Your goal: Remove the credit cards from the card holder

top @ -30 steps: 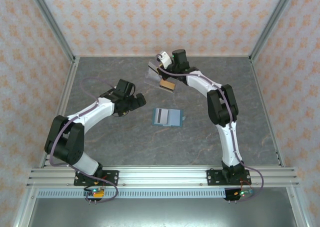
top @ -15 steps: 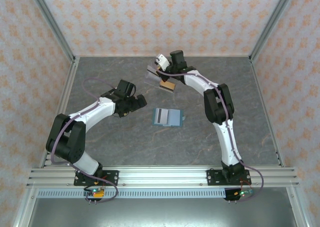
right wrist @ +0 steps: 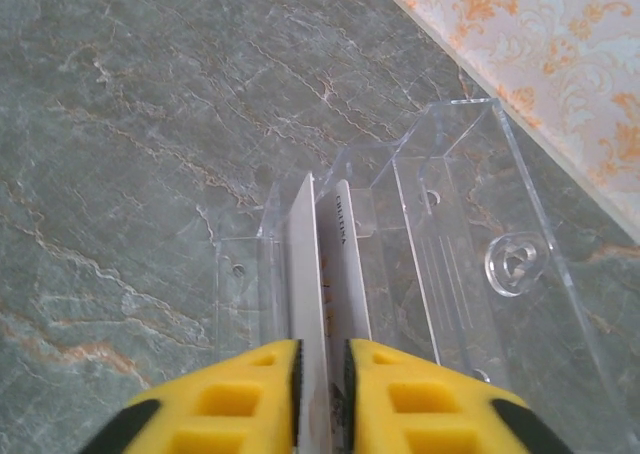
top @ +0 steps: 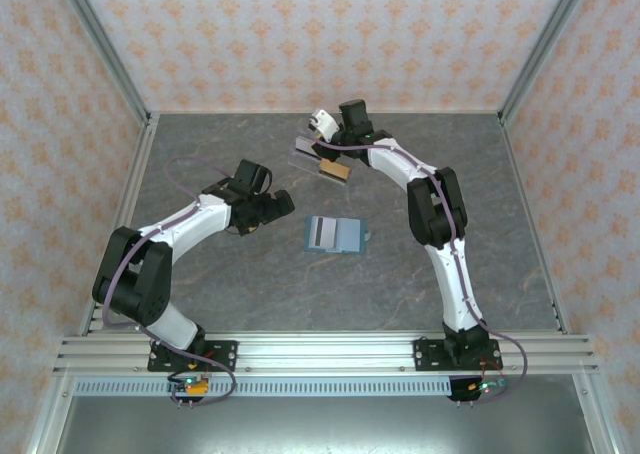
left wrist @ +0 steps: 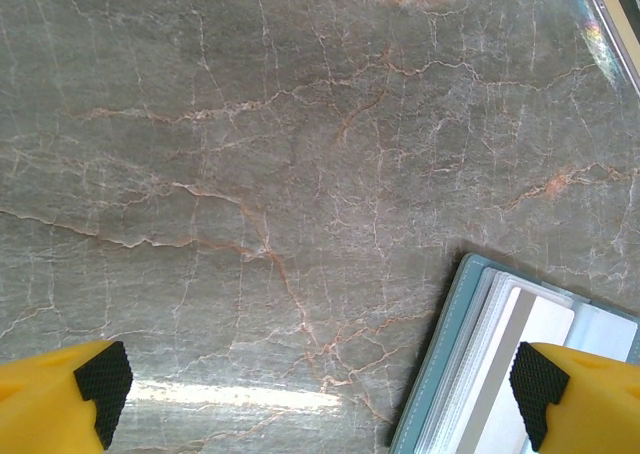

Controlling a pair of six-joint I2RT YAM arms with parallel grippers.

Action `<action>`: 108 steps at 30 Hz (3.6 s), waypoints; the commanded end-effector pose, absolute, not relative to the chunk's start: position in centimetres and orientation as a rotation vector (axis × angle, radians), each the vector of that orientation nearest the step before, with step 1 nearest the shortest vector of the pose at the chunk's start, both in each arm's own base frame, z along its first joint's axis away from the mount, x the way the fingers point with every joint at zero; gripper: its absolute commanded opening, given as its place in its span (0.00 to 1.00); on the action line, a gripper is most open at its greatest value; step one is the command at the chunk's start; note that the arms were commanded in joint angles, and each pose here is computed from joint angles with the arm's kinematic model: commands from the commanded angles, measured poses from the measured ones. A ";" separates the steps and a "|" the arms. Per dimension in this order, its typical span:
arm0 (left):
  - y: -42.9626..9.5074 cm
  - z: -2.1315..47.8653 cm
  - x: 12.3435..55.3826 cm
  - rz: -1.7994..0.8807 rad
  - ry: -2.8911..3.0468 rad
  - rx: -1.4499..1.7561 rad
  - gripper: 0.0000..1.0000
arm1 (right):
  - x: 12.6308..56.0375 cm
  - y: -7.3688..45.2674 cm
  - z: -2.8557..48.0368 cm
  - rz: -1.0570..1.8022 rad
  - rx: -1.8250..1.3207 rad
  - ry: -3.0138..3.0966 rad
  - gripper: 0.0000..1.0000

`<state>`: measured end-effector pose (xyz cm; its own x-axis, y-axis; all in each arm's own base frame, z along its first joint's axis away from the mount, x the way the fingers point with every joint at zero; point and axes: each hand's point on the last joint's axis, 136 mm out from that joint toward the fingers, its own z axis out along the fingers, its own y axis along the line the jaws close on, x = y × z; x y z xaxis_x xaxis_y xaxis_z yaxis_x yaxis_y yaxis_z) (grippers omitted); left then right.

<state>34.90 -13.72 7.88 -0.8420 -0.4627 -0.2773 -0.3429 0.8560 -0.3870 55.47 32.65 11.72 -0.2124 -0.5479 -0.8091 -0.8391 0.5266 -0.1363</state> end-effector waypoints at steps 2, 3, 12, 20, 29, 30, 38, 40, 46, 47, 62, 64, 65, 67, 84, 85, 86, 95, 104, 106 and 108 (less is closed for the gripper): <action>-13.7 7.6 34.9 -0.454 2.683 -0.586 1.00 | 56.1 32.5 13.4 0.401 -1.089 1.900 0.26; -13.7 7.6 34.9 -0.455 2.682 -0.587 1.00 | 56.0 32.5 13.8 0.406 -1.075 1.902 0.27; -13.9 8.1 34.9 -0.479 2.668 -0.570 1.00 | 53.8 30.1 20.5 0.498 -0.705 1.961 0.34; -14.7 8.9 34.9 -0.516 2.653 -0.526 1.00 | 46.2 25.7 19.4 0.423 -0.378 2.266 0.46; -16.6 9.2 35.7 -0.565 2.618 -0.510 1.00 | 36.2 23.0 14.6 0.507 0.016 2.512 0.58; -17.1 9.2 35.8 -0.574 2.616 -0.503 1.00 | 35.1 23.5 13.8 0.543 0.027 2.542 0.58; -20.4 9.3 36.1 -0.637 2.621 -0.431 0.99 | 31.4 27.4 9.1 0.910 0.205 2.683 0.45; -21.1 9.2 36.1 -0.652 2.627 -0.422 0.97 | 31.5 27.4 8.0 0.901 0.250 2.702 0.40; -22.8 8.8 36.2 -0.712 2.650 -0.391 0.89 | 32.5 27.6 5.7 0.864 0.323 2.731 0.30; -23.1 8.7 36.2 -0.717 2.653 -0.387 0.87 | 32.6 27.6 5.4 0.853 0.331 2.734 0.29; -25.3 6.4 35.8 -0.776 2.720 -0.368 0.46 | 33.0 27.8 3.9 0.878 0.333 2.751 0.19; -25.1 5.9 35.8 -0.754 2.733 -0.375 0.41 | 33.0 28.0 4.3 0.902 0.317 2.733 0.19; -24.9 5.5 35.7 -0.742 2.741 -0.377 0.39 | 33.1 28.0 4.6 0.911 0.313 2.721 0.19; -24.8 5.0 35.5 -0.731 2.753 -0.382 0.36 | 33.1 28.2 5.1 0.934 0.291 2.697 0.19; -23.6 2.5 34.7 -0.630 2.811 -0.422 0.19 | 32.8 27.7 3.4 0.912 0.307 2.746 0.19; -23.5 2.4 34.6 -0.626 2.813 -0.422 0.19 | 32.7 27.6 3.4 0.912 0.308 2.746 0.19; -23.5 2.3 34.6 -0.622 2.815 -0.423 0.18 | 32.7 27.6 3.2 0.912 0.310 2.750 0.19; -23.2 1.9 34.3 -0.602 2.827 -0.427 0.17 | 32.7 27.9 2.9 0.939 0.304 2.756 0.19; -23.3 1.8 34.3 -0.606 2.829 -0.429 0.16 | 32.6 28.7 3.3 1.016 0.276 2.731 0.15; -23.3 1.7 34.3 -0.607 2.830 -0.431 0.16 | 32.8 28.8 3.6 1.037 0.261 2.714 0.15; -23.3 1.6 34.2 -0.612 2.833 -0.430 0.16 | 32.9 28.9 3.9 1.061 0.245 2.698 0.15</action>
